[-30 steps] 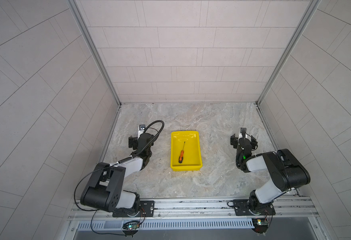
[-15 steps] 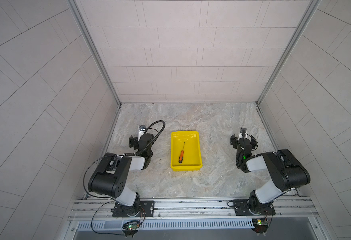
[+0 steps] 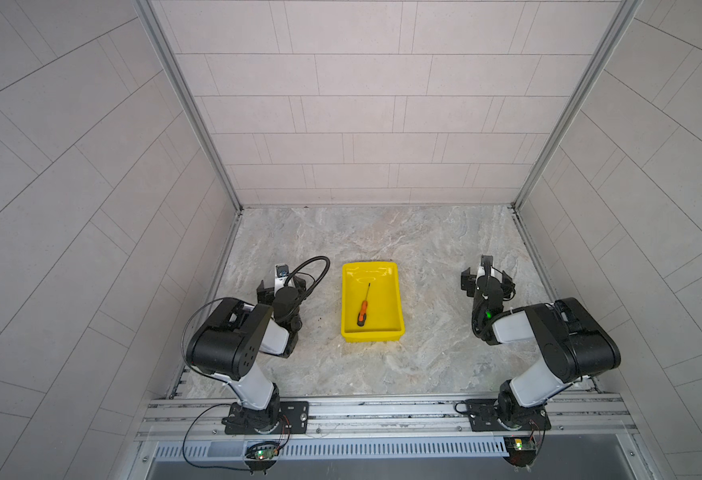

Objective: Put the screwdriver in the bin

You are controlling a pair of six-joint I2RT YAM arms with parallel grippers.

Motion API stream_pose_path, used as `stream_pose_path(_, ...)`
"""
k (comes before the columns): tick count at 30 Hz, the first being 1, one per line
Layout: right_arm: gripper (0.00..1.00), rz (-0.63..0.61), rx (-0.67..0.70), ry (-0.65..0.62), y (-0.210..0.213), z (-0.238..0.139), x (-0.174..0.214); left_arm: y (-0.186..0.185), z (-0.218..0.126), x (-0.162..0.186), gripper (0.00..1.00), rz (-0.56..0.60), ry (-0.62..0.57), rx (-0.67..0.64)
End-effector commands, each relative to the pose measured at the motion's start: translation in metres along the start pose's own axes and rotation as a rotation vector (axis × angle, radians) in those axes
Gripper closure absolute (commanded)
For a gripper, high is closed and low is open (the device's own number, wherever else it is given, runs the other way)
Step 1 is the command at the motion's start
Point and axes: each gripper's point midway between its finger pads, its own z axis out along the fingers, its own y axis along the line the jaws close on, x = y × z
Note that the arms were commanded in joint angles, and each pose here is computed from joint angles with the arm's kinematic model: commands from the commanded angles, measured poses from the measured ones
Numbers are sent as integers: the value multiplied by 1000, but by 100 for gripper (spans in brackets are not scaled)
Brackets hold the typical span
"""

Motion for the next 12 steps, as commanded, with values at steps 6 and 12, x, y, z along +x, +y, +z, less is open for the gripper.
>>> stream_pose_path(6,1,10,-4,-11,2,1,-3,2,0,-18,0,-35,-65,-13)
stream_pose_path(12,1,21,-26,-4,2,3,-3,3,0,-18,0,-35,-64,-14)
